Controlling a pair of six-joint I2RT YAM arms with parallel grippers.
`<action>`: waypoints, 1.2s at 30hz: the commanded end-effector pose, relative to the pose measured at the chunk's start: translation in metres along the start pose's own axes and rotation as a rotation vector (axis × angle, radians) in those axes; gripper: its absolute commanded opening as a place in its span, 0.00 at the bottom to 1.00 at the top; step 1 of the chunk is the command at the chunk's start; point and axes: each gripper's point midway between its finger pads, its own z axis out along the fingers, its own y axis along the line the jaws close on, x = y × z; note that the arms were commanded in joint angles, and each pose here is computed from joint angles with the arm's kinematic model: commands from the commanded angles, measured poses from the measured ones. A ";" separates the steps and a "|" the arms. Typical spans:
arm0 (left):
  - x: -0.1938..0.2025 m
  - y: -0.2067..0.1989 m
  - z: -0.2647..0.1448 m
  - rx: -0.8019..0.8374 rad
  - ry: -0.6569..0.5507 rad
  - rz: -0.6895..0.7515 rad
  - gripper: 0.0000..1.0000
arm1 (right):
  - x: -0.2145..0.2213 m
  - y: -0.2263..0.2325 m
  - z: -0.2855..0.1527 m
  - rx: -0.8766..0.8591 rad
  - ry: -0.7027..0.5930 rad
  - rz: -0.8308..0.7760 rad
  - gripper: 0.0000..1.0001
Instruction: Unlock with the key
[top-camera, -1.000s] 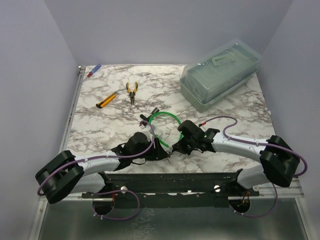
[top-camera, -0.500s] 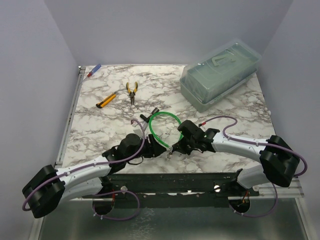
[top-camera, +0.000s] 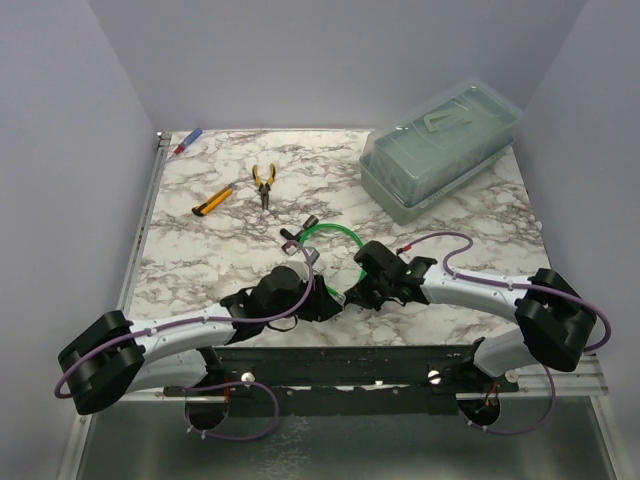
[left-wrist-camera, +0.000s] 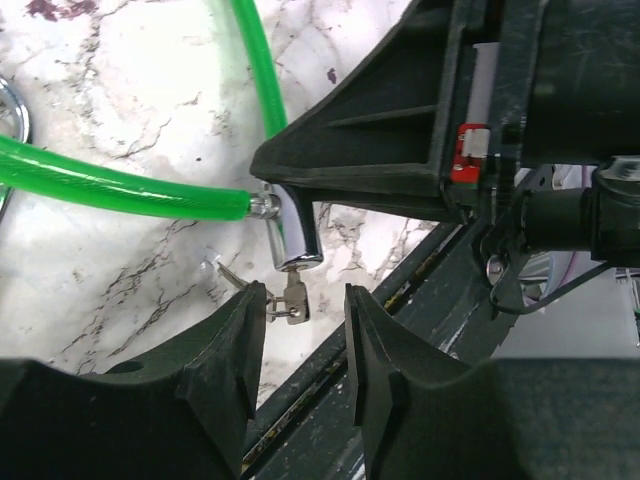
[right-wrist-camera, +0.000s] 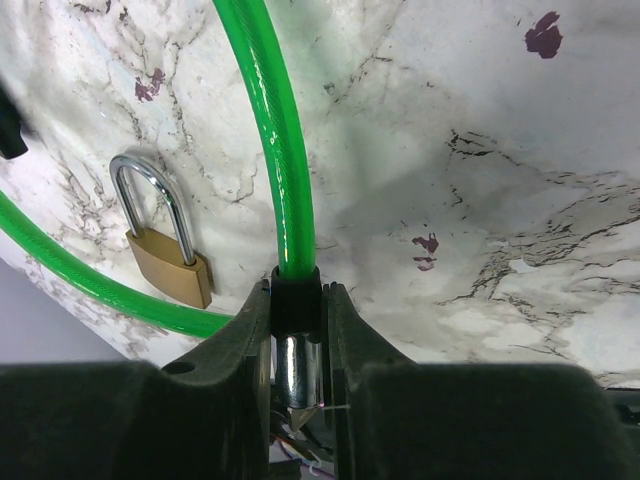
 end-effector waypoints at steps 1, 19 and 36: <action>-0.010 -0.010 0.001 0.015 -0.030 0.054 0.42 | -0.003 0.019 -0.003 -0.048 -0.026 0.003 0.00; -0.001 -0.004 0.012 -0.055 0.022 0.148 0.30 | -0.003 0.025 -0.008 -0.061 -0.030 0.000 0.00; 0.005 -0.005 0.023 -0.260 0.059 0.417 0.00 | -0.005 0.023 -0.016 -0.015 -0.034 -0.019 0.00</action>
